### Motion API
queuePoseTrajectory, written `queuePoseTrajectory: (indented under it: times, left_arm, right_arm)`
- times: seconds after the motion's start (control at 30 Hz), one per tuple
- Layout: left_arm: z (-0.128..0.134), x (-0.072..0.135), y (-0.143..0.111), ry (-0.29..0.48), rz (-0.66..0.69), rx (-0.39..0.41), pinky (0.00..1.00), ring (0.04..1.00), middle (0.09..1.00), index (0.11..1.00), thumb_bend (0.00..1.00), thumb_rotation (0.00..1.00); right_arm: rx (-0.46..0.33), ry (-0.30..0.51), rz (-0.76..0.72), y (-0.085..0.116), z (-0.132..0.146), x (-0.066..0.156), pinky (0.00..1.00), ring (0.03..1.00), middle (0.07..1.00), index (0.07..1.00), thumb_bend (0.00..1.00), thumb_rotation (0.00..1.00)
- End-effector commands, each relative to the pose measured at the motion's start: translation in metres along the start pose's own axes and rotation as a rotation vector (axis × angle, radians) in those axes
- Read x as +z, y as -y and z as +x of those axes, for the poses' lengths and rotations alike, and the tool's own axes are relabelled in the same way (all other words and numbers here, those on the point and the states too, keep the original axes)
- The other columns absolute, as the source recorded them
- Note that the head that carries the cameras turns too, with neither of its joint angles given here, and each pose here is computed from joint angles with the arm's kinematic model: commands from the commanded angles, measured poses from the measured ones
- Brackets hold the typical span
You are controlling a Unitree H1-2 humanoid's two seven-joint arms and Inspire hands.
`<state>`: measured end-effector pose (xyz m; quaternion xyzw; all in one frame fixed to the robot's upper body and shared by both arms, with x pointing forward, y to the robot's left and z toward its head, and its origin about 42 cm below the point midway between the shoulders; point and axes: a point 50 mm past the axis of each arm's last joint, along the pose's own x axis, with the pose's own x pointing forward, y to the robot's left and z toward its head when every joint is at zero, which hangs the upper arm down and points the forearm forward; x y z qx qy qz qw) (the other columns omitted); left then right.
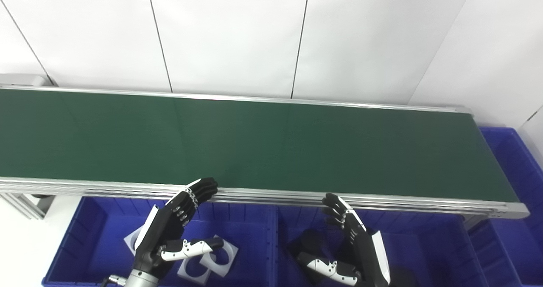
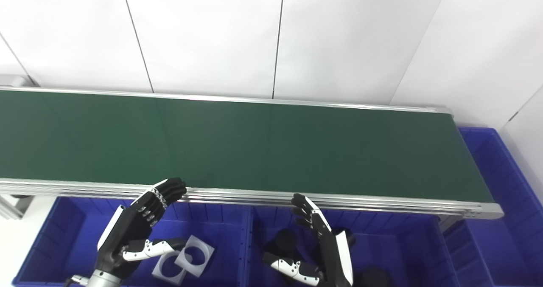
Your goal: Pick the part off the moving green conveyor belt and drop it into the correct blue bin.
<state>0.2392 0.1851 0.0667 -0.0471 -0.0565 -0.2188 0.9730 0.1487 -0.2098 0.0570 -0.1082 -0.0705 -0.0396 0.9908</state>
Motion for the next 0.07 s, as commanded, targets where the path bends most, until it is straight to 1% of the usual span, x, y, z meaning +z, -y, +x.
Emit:
queuePoseTrajectory:
  times: [0.0,0.03]
  left_arm:
    - [0.0051,0.0059,-0.0022,0.025,0.015,0.002,0.88,0.833,0.826,0.808,0.71,0.06]
    - [0.0051,0.0053,-0.0023,0.023,0.014,0.002,0.89,0.835,0.828,0.808,0.71,0.06]
  right_arm:
    - [-0.006,0.064,0.022,-0.0015,0.0039,0.0071,0.71,0.781,0.822,0.845,0.68,0.07]
    - [-0.006,0.061,0.021,-0.0016,0.0040,0.0061,0.71,0.781,0.823,0.845,0.68,0.07]
